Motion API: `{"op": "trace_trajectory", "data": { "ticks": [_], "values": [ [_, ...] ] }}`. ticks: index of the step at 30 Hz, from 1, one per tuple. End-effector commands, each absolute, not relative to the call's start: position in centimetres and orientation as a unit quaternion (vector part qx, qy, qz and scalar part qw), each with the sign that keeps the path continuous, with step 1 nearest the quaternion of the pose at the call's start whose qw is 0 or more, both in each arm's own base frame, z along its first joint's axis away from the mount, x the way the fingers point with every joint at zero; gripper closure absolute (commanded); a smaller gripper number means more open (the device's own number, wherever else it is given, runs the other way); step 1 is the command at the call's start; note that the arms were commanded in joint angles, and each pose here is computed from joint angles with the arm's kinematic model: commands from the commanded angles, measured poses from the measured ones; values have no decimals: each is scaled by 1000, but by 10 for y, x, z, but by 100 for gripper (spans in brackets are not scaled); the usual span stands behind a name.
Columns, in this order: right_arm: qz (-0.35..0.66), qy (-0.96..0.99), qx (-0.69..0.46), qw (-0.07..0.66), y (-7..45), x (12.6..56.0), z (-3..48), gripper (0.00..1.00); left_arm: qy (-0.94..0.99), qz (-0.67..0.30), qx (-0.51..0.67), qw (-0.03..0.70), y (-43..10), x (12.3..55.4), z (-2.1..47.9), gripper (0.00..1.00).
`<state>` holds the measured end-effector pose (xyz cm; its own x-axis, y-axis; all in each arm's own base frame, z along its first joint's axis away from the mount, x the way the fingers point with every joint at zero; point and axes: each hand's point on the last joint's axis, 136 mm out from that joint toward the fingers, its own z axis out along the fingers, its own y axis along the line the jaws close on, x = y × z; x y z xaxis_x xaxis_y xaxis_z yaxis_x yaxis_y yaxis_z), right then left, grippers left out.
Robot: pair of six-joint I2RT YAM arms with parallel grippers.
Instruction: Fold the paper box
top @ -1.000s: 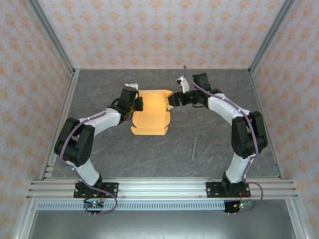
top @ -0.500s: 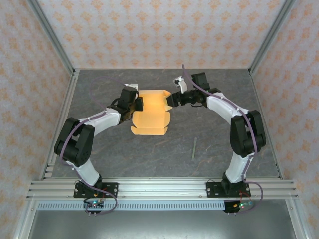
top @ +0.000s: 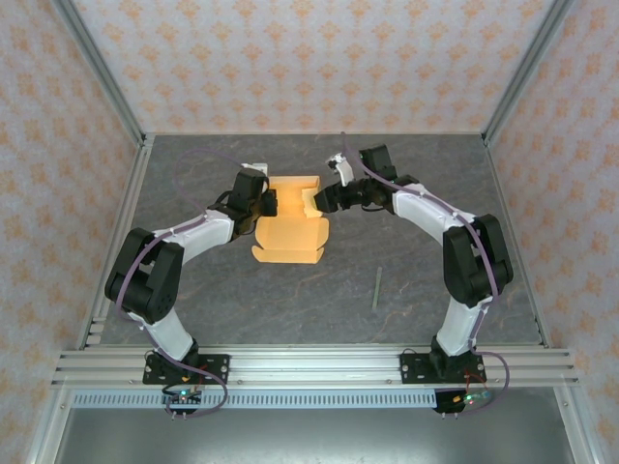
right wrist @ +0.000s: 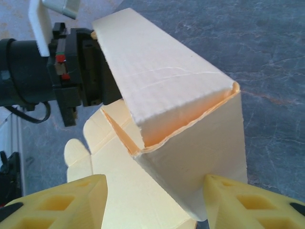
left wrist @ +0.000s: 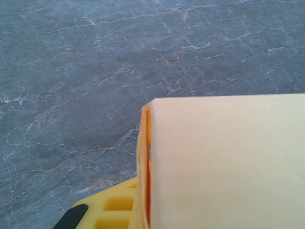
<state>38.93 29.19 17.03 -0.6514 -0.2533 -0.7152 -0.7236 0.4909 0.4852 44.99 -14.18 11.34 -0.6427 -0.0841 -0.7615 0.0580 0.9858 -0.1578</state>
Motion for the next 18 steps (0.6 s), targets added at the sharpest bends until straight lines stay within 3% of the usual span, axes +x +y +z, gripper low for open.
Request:
{"op": "trace_trajectory", "data": {
  "ticks": [1,18],
  "values": [
    [368,818,-284,339,289,406,178,46,893,-98,-7,438,-147,453,135,100],
    [281,837,-217,416,279,434,175,69,892,-108,1,439,-153,449,140,100]
  ]
}}
